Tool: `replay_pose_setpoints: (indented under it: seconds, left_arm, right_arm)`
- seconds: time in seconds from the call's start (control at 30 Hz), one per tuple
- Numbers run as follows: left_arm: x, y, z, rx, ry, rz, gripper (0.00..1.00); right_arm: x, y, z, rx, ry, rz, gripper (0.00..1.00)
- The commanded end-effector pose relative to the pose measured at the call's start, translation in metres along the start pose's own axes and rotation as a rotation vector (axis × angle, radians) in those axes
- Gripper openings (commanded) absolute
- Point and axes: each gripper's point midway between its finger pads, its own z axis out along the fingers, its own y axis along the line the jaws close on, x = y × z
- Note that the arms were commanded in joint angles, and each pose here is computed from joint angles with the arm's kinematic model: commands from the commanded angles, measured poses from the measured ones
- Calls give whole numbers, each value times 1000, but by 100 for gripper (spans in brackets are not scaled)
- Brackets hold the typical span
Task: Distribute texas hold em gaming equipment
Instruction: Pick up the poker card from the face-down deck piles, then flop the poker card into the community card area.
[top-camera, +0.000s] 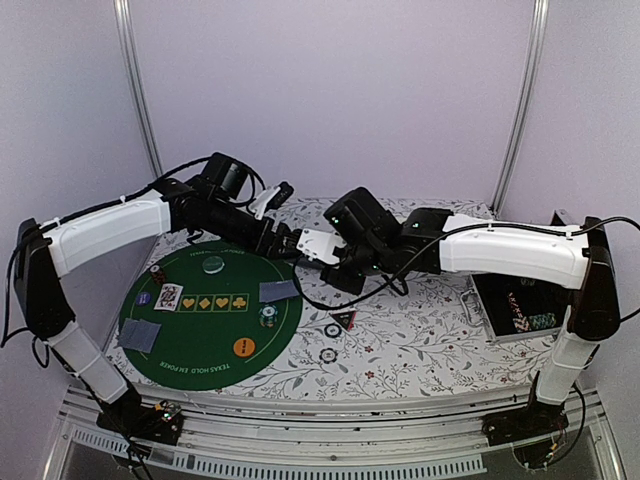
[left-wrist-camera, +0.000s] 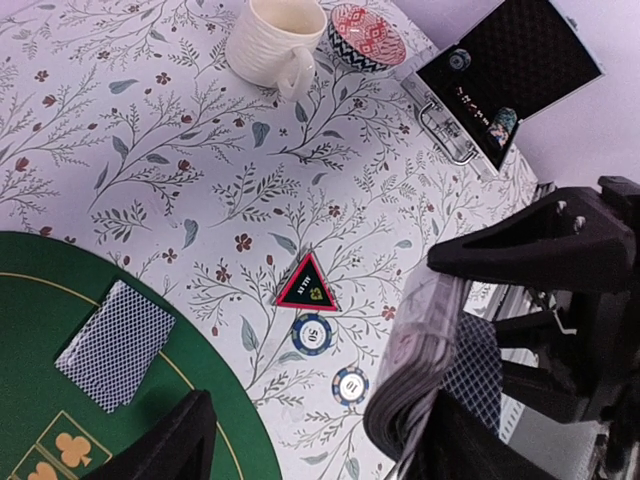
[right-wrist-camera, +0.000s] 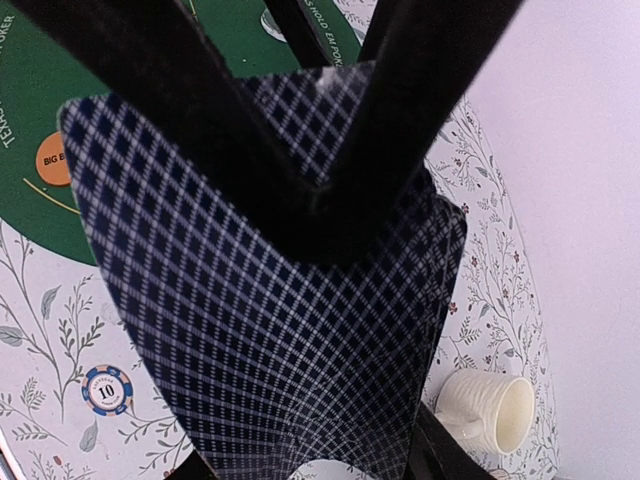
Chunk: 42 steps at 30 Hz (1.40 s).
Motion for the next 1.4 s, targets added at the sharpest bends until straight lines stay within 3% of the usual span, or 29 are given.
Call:
replay_pose_setpoints:
  seconds: [0.0, 0.23, 0.67, 1.2, 1.37]
  left_arm:
    - [-8, -10, -21, 61, -43, -11, 73]
    - [-4, -18, -25, 135, -49, -44, 61]
    - [-4, -26, -30, 185, -44, -41, 0]
    - [-17, -22, -78, 180, -127, -1, 0]
    - [-21, 35, -120, -74, -172, -28, 0]
  right_arm:
    - [-10, -13, -9, 47, -39, 28, 45]
    - [-10, -13, -9, 46, -39, 29, 45]
    - [-7, -15, -9, 50, -33, 36, 45]
    - [13, -27, -9, 61, -6, 76, 45]
    - [21, -29, -9, 62, 4, 91, 45]
